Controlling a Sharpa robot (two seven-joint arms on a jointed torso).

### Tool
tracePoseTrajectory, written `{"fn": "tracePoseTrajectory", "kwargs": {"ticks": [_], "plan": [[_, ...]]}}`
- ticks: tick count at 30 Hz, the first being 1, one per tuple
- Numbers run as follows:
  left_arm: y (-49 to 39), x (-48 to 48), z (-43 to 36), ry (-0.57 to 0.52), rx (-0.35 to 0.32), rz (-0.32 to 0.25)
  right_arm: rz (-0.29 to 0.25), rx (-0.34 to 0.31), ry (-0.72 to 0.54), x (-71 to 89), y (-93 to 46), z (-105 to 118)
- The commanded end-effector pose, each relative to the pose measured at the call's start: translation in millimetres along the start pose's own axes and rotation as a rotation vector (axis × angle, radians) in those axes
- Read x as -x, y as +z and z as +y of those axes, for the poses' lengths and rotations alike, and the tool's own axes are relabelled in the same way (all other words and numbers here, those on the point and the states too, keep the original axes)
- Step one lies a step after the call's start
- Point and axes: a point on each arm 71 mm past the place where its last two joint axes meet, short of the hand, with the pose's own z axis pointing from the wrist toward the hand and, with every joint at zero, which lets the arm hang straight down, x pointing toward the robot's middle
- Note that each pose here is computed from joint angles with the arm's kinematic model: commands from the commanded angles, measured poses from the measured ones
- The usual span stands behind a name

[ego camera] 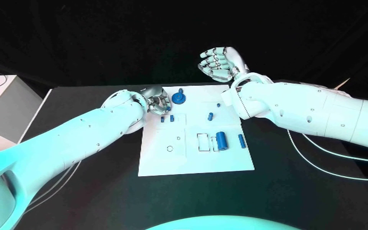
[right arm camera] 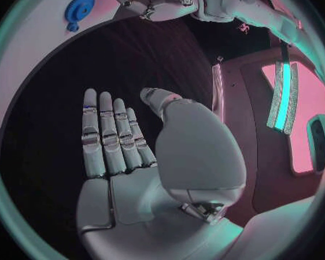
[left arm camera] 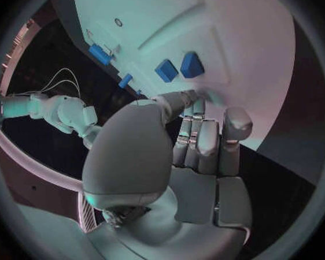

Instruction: Assemble the parts on the task board

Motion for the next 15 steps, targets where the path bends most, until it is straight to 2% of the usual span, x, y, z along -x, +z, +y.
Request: {"fn": "tracePoseTrajectory", "kwargs": {"ticks": [1,15], "plan": [[-0.3,-2.1,-1.5,-0.005,-0.005,0.007,0.013,0.013,0.002,-1.0,-0.3,0.6],[-1.8,0.6,3.5,-0.011,0.007,-0.010,0.012,0.006,0.000,-1.1,-1.5,-1.8]]}}
